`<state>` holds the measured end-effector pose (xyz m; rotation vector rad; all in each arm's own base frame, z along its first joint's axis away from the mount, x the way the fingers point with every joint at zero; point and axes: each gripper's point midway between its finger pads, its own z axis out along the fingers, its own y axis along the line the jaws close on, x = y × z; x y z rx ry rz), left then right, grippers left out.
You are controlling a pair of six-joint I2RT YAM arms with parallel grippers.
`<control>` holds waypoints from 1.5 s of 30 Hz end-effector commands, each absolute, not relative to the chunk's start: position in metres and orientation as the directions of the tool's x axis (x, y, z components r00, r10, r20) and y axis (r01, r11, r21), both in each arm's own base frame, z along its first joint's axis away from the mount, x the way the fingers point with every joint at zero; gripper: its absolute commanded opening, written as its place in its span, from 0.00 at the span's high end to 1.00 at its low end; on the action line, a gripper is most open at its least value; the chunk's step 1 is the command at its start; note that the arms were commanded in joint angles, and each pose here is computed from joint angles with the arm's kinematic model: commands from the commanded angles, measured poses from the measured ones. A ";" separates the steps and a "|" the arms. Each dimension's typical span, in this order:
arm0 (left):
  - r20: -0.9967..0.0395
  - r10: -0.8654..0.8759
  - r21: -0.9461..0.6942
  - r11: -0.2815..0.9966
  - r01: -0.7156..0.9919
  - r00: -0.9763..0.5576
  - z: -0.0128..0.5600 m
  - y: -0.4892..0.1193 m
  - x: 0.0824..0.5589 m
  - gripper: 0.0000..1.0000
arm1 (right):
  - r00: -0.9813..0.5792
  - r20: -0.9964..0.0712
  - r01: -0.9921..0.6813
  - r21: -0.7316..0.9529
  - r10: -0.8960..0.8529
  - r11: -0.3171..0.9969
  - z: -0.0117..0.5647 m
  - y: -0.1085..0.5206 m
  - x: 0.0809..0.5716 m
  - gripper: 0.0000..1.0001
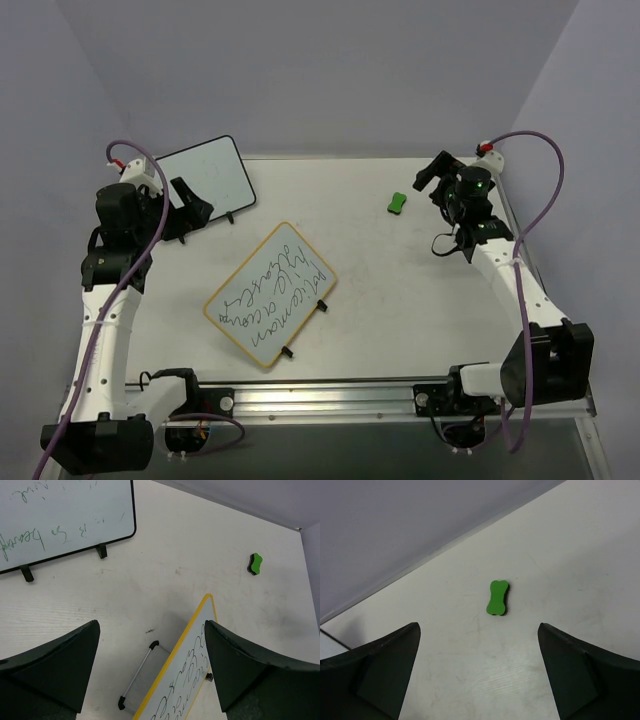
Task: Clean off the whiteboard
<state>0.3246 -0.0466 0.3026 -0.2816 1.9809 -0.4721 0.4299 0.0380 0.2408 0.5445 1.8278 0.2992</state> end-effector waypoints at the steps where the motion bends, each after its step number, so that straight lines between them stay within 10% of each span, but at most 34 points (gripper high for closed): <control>1: -0.811 -0.407 -0.468 0.882 0.048 -0.420 0.316 -0.051 0.329 0.06 | -0.259 -0.859 0.263 0.377 0.441 0.888 0.240 0.041 0.441 0.00; 15: -0.800 -0.407 -0.482 0.874 0.068 -0.441 0.312 -0.056 0.329 0.06 | -0.457 -0.806 0.425 0.173 0.375 0.889 0.154 0.047 0.549 0.01; 20: -0.802 -0.405 -0.479 0.875 0.066 -0.440 0.310 -0.055 0.326 0.06 | -0.522 -0.747 0.446 0.173 0.412 0.878 0.103 0.040 0.578 0.16; 45: -0.777 -0.420 -0.513 0.854 0.085 -0.469 0.302 -0.060 0.328 0.06 | -0.617 -0.696 0.416 0.108 0.367 0.903 0.032 0.067 0.554 0.48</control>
